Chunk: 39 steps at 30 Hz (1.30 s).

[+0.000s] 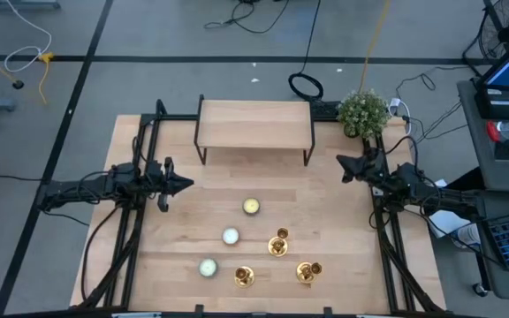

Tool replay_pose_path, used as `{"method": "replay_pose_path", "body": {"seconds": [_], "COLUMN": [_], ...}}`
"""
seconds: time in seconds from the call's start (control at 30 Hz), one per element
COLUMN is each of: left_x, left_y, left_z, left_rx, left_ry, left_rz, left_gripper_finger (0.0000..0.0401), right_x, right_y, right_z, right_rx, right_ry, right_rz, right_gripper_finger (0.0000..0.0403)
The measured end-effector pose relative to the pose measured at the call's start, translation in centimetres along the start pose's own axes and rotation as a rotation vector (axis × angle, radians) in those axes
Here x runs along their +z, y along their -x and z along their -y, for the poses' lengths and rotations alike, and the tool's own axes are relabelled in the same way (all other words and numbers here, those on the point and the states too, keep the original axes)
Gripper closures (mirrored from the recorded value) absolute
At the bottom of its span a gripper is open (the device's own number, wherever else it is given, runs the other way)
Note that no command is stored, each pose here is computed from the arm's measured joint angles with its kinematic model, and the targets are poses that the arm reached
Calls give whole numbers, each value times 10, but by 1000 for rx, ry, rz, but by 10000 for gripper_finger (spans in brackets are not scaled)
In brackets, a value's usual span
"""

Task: Pick & Place candle stick holders
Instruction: Put the top gold candle holder on the shelf

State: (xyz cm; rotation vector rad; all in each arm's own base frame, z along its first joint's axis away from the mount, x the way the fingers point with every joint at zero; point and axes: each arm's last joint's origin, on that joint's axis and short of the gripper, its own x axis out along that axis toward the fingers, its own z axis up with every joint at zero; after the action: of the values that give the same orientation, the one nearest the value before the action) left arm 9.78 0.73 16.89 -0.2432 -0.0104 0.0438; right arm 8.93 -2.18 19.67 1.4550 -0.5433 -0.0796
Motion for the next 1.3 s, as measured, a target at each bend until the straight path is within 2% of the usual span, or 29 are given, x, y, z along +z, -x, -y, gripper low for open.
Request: {"method": "replay_pose_path", "body": {"seconds": [0.07, 0.13, 0.2, 0.27, 0.37, 0.5, 0.63, 0.7, 0.87, 1.0, 1.17, 1.23, 1.3], "left_x": [0, 2, 6, 15, 29, 47, 63, 66, 72, 100, 145, 153, 151], "left_y": [0, 0, 1, 2, 5, 13, 26, 28, 18, 0, -48, -70, -92], "left_z": [0, -3, -4, -4, -1, 2, 4, 4, 11, 27, 55, 67, 77], "left_rx": [15, 89, 169, 205, 178, 141, 80, 44, -128, -275, -404, -465, -540], "left_ry": [0, -11, -24, 33, 179, 252, 498, 550, 605, 547, 437, 406, 376], "left_rz": [4, 34, 92, 204, 371, 583, 827, 874, 744, 582, 402, 309, 157], "left_gripper_finger": [384, 384, 384, 384, 384, 384, 384, 384, 384, 384, 384, 384, 384], "right_x": [1, 2, 2, 3, 3, 4, 4, 4, 4, 4, 4, 4, 4], "right_y": [0, 0, 0, 0, 1, 3, 3, 2, 1, 1, 1, 1, 1], "right_z": [0, -1, -3, -6, -14, -22, -23, -22, -21, -22, -22, -22, -22], "right_rx": [-3, -1, 19, 56, 126, 209, 216, 202, 194, 196, 196, 197, 200], "right_ry": [43, 66, 82, 118, 159, 164, 181, 185, 181, 187, 197, 197, 195], "right_rz": [34, 65, 75, 81, 92, 107, 113, 118, 127, 131, 133, 133, 132], "right_gripper_finger": [394, 394, 394, 394, 394, 394, 394, 394, 394, 394, 394, 394, 394]}}
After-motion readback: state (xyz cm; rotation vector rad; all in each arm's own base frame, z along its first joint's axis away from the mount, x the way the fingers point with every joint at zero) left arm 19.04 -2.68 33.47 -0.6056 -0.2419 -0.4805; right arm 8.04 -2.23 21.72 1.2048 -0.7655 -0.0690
